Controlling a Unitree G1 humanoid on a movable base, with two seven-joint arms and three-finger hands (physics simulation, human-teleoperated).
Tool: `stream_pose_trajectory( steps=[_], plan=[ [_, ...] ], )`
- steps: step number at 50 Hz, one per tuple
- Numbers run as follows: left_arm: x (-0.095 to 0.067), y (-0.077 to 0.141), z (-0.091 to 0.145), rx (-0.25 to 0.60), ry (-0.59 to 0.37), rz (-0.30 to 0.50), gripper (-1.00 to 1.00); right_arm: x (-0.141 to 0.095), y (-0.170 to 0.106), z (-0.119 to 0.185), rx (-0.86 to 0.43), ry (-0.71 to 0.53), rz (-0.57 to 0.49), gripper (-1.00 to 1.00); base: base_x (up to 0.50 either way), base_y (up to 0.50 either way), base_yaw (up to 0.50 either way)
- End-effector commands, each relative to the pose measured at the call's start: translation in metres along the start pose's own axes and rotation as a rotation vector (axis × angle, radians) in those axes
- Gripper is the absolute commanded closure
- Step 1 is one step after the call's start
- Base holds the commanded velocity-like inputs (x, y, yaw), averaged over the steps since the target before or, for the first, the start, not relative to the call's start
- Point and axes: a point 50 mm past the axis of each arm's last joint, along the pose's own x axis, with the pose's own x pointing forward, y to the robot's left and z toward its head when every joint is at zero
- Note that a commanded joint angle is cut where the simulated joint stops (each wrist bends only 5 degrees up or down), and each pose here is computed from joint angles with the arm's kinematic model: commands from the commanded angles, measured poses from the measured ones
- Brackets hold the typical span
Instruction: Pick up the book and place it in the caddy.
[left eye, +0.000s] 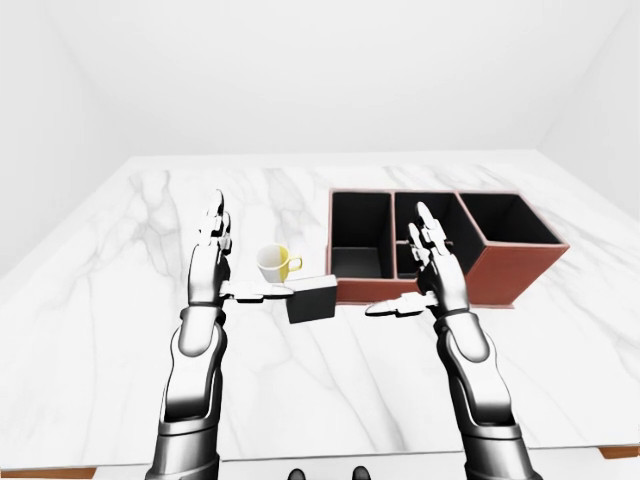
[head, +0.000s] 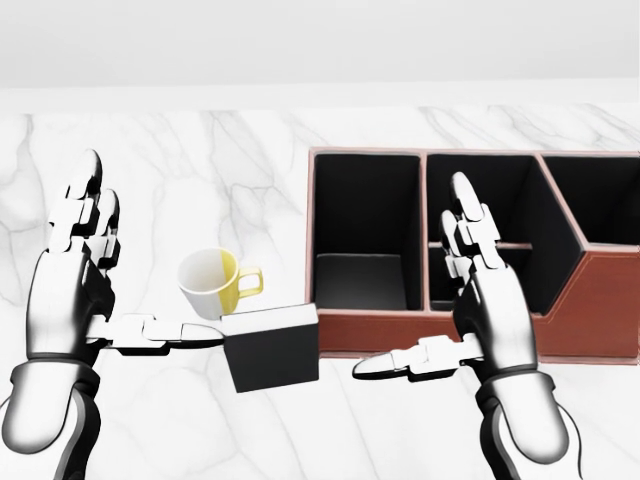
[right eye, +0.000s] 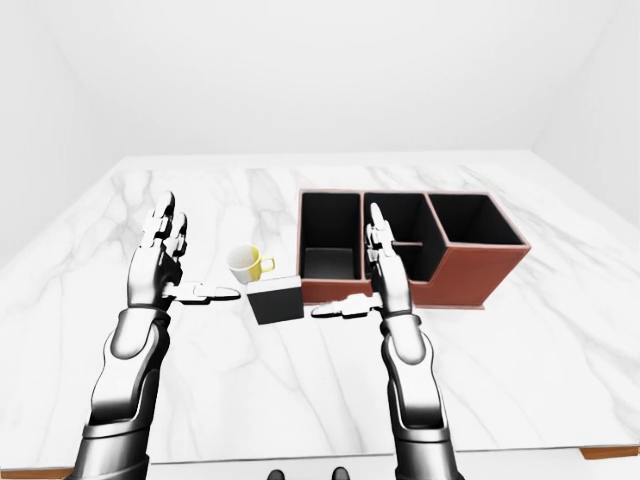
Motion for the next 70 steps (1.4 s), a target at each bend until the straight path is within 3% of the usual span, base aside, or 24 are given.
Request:
stream_pose_trajectory(
  steps=[1,10,15,18,22,32,43,55,70],
  plan=[
    [0.000,0.000,0.000,0.000,0.002,0.001,-1.00,0.001,0.001,-0.002,-0.020,0.012,-0.004,-1.00,0.10,0.00,0.00],
    [-0.001,0.001,0.002,0.002,-0.007,0.004,-1.00,-0.002,0.002,-0.001,-0.039,0.007,0.006,-1.00,0.00,0.00,0.00],
    [-0.001,0.002,0.004,0.005,-0.018,0.007,-1.00,-0.005,0.004,0.003,-0.110,-0.003,0.022,-1.00,0.00,0.00,0.00],
    [-0.001,0.003,0.005,0.007,-0.022,0.008,-1.00,-0.006,0.007,0.006,-0.189,-0.012,0.034,-1.00,0.00,0.00,0.00],
    [-0.001,0.004,0.009,0.011,-0.036,0.008,-1.00,-0.005,0.019,0.013,-0.413,-0.053,0.088,-1.00,0.00,0.00,0.00],
    [-0.003,0.008,0.016,0.020,-0.067,0.016,-1.00,0.005,0.046,0.032,-0.725,-0.169,0.169,-1.00,0.00,0.00,0.00],
    [-0.005,0.009,0.019,0.035,-0.079,0.019,-1.00,0.012,0.076,0.028,-0.943,-0.209,0.257,-1.00,0.00,0.00,0.00],
    [-0.006,0.014,0.019,0.049,-0.077,0.027,-1.00,0.014,0.099,0.015,-1.090,-0.205,0.324,-1.00,0.00,0.00,0.00],
    [-0.007,0.017,0.015,0.045,-0.059,0.039,-1.00,0.028,0.129,-0.014,-1.158,-0.167,0.405,-1.00,0.00,0.00,0.00]
  ],
)
